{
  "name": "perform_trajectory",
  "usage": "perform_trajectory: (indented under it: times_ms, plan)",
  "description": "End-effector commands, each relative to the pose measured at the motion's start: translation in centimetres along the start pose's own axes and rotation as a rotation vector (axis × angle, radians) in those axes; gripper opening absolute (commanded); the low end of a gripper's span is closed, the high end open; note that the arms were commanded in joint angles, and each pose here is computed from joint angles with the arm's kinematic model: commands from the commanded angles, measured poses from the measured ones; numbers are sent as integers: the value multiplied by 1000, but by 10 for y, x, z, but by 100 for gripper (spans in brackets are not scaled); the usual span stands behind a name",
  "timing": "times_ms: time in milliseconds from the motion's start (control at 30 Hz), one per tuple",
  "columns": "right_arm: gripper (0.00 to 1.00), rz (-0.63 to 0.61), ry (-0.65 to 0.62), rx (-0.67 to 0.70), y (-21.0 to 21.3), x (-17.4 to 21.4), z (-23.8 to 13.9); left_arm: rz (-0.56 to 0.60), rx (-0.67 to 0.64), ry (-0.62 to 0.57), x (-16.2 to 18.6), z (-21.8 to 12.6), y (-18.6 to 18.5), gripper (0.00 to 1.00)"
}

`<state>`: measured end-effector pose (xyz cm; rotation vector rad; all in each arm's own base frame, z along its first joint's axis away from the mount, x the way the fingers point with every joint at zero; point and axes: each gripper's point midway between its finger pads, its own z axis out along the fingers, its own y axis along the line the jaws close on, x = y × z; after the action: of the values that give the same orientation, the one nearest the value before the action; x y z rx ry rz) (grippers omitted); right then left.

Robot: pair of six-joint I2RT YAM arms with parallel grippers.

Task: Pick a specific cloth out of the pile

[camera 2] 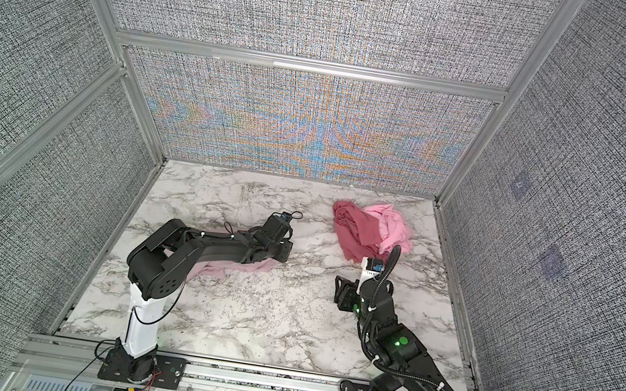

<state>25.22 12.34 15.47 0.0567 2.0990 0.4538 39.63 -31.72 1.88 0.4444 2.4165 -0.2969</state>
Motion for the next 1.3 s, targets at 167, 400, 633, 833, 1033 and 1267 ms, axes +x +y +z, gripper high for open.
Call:
perform_trajectory:
  times_ms: [167, 400, 633, 833, 1033, 1267]
  plan:
    - [62, 18, -3, 4, 0, -2, 2, -9, -16, 36, 11, 0, 4, 18]
    - [63, 18, -17, -7, 4, -8, 1, 8, 26, -57, -34, -23, -10, 0]
    - [63, 10, 5, -23, 12, -11, 7, 2, 48, -244, -109, -85, -20, 0]
    - [62, 3, 13, -58, 25, -19, 14, -26, -94, -360, -140, -138, 8, 0]
    - [62, 8, 27, -112, 40, -21, 27, -55, -170, -426, -133, -184, 39, 0]
    - [62, -18, 52, -197, 67, -31, 44, -151, -242, -470, -95, -226, 87, 0]
